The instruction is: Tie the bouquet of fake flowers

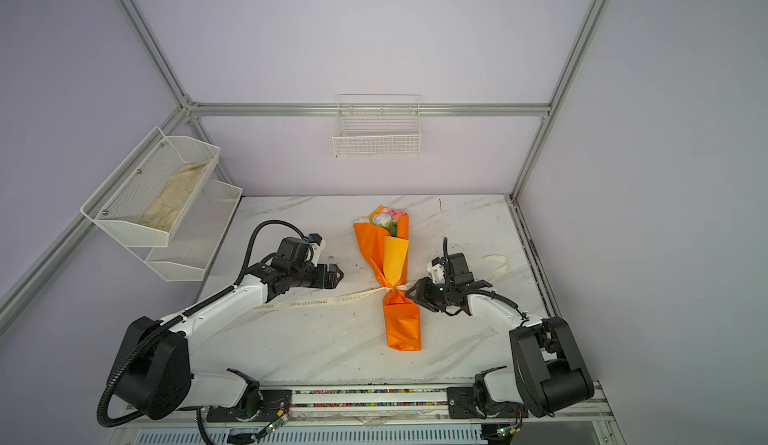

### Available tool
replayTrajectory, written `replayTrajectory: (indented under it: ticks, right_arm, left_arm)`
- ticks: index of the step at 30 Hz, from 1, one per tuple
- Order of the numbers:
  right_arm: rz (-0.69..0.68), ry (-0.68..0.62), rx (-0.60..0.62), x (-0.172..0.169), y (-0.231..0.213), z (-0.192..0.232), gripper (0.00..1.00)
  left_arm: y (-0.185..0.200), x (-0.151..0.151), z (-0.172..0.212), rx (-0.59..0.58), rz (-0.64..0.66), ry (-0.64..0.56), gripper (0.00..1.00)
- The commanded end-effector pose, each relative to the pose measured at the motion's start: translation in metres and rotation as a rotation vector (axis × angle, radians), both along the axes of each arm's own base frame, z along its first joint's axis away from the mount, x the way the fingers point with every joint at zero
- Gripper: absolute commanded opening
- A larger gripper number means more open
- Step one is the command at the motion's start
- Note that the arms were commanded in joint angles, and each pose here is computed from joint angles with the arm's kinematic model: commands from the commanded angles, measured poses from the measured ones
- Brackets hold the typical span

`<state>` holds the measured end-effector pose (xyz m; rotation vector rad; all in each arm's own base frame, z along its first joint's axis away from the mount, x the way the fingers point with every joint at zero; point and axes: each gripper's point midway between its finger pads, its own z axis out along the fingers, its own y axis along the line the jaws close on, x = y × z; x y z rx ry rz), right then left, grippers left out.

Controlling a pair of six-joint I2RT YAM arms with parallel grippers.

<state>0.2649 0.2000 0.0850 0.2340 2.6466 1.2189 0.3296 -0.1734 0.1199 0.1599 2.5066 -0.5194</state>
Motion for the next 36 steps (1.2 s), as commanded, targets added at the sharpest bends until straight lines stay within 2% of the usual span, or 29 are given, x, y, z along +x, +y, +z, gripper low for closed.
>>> replayTrajectory:
  ticks: [1, 3, 4, 7, 9, 14, 21, 24, 30, 36]
  right_arm:
    - [0.006, -0.035, 0.040, 0.012, 0.016, 0.010, 0.46]
    - [0.003, -0.045, -0.058, 0.014, 0.005, 0.004, 0.46]
    - [-0.042, -0.052, -0.131, 0.019, -0.006, 0.002, 0.46]
    - [-0.196, -0.131, -0.297, 0.035, -0.043, 0.014, 0.46]
    - [-0.298, -0.166, -0.365, 0.043, -0.068, 0.020, 0.47]
    - [-0.401, -0.210, -0.354, 0.056, -0.097, 0.040, 0.47]
    - [-0.380, -0.207, -0.341, 0.064, -0.093, 0.041, 0.47]
    - [-0.376, -0.202, -0.341, 0.064, -0.092, 0.039, 0.47]
    - [-0.380, -0.229, -0.348, 0.068, -0.094, 0.045, 0.47]
    - [-0.374, -0.232, -0.345, 0.070, -0.093, 0.045, 0.47]
  left_arm:
    - [-0.015, 0.005, 0.012, -0.060, -0.014, -0.012, 0.92]
    - [-0.023, 0.000, 0.013, -0.082, -0.052, -0.006, 0.92]
    - [-0.030, -0.003, 0.014, -0.081, -0.096, -0.018, 0.90]
    - [-0.049, -0.010, -0.006, 0.014, -0.244, -0.027, 0.89]
    - [-0.054, -0.011, -0.014, 0.122, -0.338, -0.049, 0.87]
    - [-0.059, -0.012, -0.032, 0.377, -0.592, -0.136, 0.85]
    - [-0.058, 0.003, -0.037, 0.502, -0.704, -0.211, 0.85]
    - [-0.060, 0.005, -0.043, 0.521, -0.740, -0.209, 0.80]
    - [-0.058, -0.011, -0.059, 0.517, -0.825, -0.161, 0.65]
    - [-0.049, -0.014, -0.068, 0.565, -0.837, -0.122, 0.37]
